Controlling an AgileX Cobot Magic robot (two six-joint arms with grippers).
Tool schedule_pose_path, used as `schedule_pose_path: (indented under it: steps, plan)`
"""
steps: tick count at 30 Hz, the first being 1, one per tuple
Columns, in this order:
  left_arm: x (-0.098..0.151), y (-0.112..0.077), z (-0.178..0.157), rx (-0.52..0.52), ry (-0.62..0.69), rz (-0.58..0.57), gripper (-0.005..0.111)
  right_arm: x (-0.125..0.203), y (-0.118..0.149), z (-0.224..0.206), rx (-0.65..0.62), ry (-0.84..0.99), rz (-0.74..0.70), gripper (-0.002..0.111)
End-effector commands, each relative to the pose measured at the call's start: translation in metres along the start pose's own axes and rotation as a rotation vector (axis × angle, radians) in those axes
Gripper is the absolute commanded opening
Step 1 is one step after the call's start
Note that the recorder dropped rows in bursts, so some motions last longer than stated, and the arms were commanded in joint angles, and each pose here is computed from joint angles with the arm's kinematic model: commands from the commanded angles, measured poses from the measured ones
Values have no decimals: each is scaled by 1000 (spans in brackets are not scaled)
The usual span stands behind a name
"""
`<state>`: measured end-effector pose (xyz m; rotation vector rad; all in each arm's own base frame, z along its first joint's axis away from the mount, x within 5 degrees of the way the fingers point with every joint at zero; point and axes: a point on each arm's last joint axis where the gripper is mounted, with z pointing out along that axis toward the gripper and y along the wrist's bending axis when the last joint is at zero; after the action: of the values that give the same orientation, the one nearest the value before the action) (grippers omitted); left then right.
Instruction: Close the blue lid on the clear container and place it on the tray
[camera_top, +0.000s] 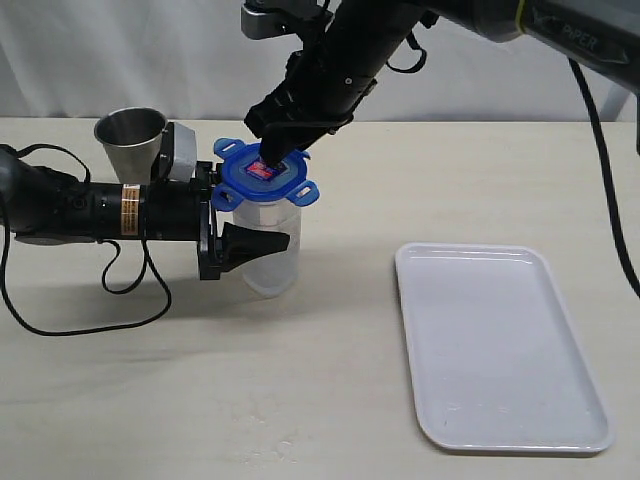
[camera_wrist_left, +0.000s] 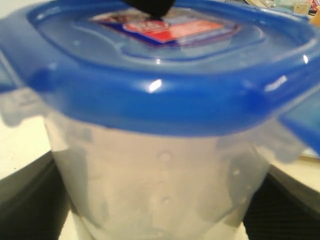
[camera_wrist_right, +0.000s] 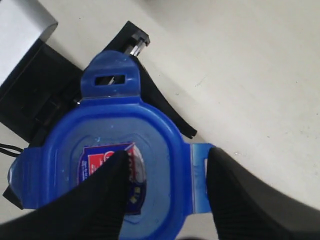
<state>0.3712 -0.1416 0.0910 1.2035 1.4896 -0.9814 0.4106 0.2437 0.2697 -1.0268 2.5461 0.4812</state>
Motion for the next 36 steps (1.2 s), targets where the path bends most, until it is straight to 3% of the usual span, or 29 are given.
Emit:
schedule_pose_path:
  steps: [1, 22, 26, 36]
  plan:
    - [15, -1, -1, -11, 109, 3, 0, 13, -18, 15, 16, 101, 18, 47]
    - [14, -1, -1, -7, 108, 6, 0, 21, -22, 54, -128, 130, 59, 46]
    - [15, 0, -1, -11, 110, 6, 0, 30, -22, 62, -142, 166, 66, 40]
    - [15, 0, -1, -11, 110, 6, 0, 43, -17, 76, -226, 197, 62, 41]
